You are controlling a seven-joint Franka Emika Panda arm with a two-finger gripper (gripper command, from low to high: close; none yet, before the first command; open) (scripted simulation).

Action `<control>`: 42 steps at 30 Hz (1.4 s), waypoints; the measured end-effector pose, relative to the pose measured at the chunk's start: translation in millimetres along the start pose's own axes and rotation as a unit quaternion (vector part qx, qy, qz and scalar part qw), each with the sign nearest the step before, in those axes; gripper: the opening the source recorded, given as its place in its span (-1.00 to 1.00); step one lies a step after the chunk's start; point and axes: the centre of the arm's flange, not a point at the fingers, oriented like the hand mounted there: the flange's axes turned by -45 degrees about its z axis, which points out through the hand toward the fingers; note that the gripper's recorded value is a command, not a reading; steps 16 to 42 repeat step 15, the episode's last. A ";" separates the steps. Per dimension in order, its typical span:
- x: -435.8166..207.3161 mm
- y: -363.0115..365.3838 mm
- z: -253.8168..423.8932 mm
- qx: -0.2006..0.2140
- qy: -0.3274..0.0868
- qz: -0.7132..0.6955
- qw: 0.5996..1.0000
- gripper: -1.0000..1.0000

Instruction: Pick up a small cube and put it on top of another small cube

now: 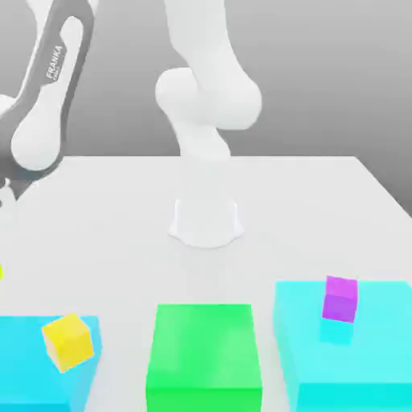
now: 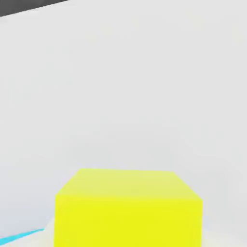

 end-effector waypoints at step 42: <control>-58.1 -103.1 1.0 0.000 -0.001 -0.095 0.996 1.00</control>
